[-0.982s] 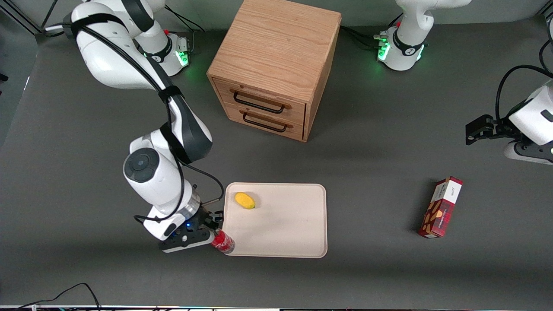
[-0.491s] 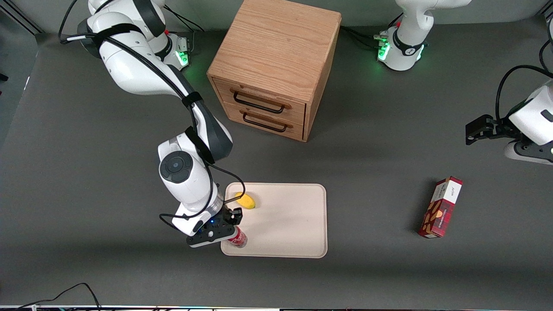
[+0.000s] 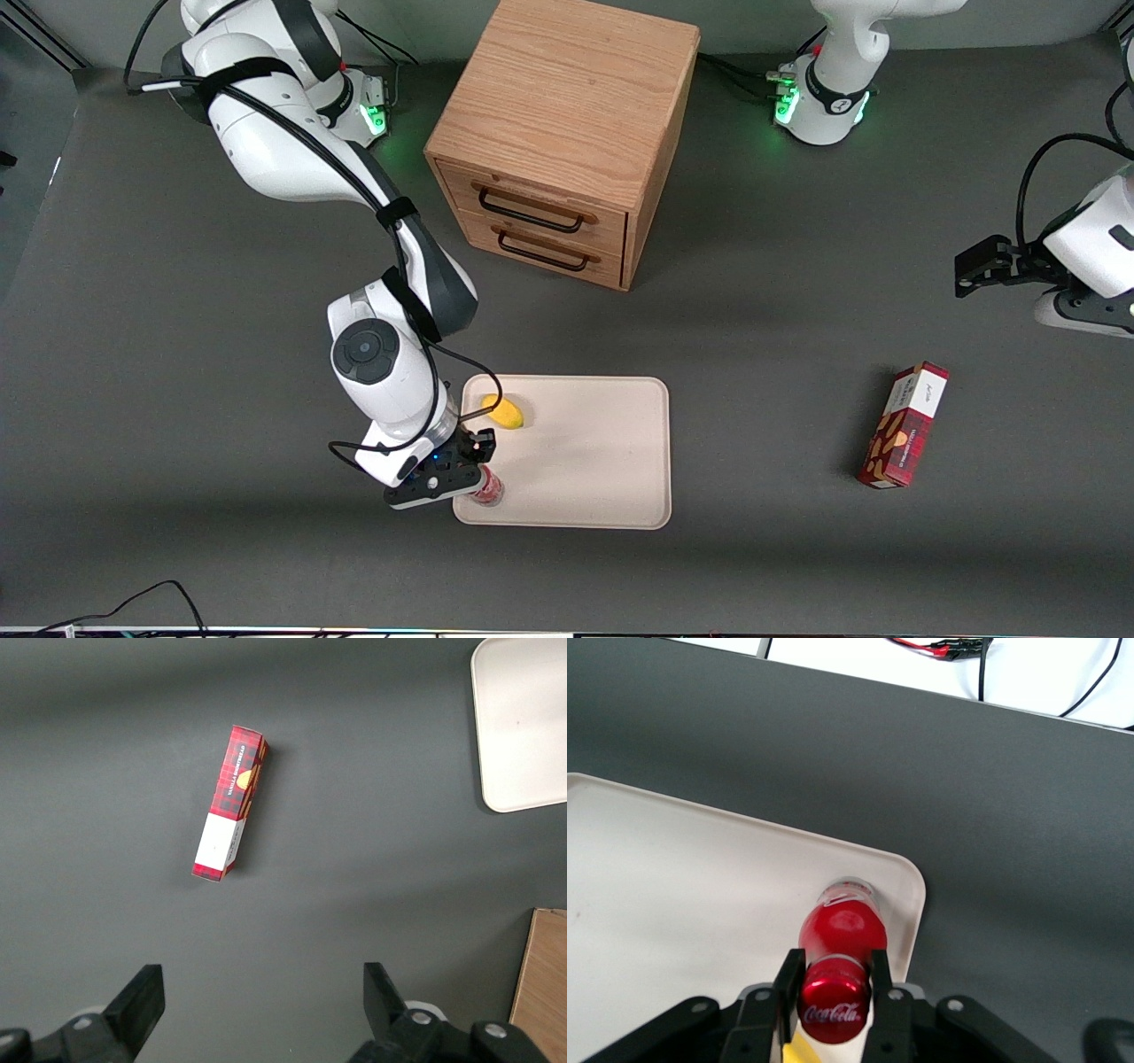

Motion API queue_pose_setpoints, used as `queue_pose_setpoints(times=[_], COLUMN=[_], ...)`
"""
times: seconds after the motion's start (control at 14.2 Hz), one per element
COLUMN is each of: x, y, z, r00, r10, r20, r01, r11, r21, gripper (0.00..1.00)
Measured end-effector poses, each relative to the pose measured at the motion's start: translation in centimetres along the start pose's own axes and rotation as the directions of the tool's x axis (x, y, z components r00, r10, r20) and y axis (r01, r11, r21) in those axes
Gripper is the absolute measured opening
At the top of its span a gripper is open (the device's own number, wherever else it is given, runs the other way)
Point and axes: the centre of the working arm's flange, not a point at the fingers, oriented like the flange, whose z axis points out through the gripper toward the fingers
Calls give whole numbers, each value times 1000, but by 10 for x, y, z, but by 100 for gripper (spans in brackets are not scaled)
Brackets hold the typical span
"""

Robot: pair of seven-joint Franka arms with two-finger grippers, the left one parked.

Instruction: Place coke bottle on tray

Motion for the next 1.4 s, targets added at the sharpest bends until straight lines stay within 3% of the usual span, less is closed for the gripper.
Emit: queue_pose_setpoints(times=[0.42, 0.49, 0.7, 0.77, 1.4], x=[3, 4, 1, -1, -88], y=[6, 8, 21, 31, 169], z=[-7, -17, -74, -99, -264], r00=[1000, 1000, 992, 989, 964], r10=[12, 16, 36, 48, 163], r20=[1, 17, 120, 139, 212], r01=[-12, -16, -29, -39, -141], r11=[1000, 1000, 998, 997, 983], r21=[-5, -12, -54, -66, -118], gripper=[99, 100, 100, 100, 100])
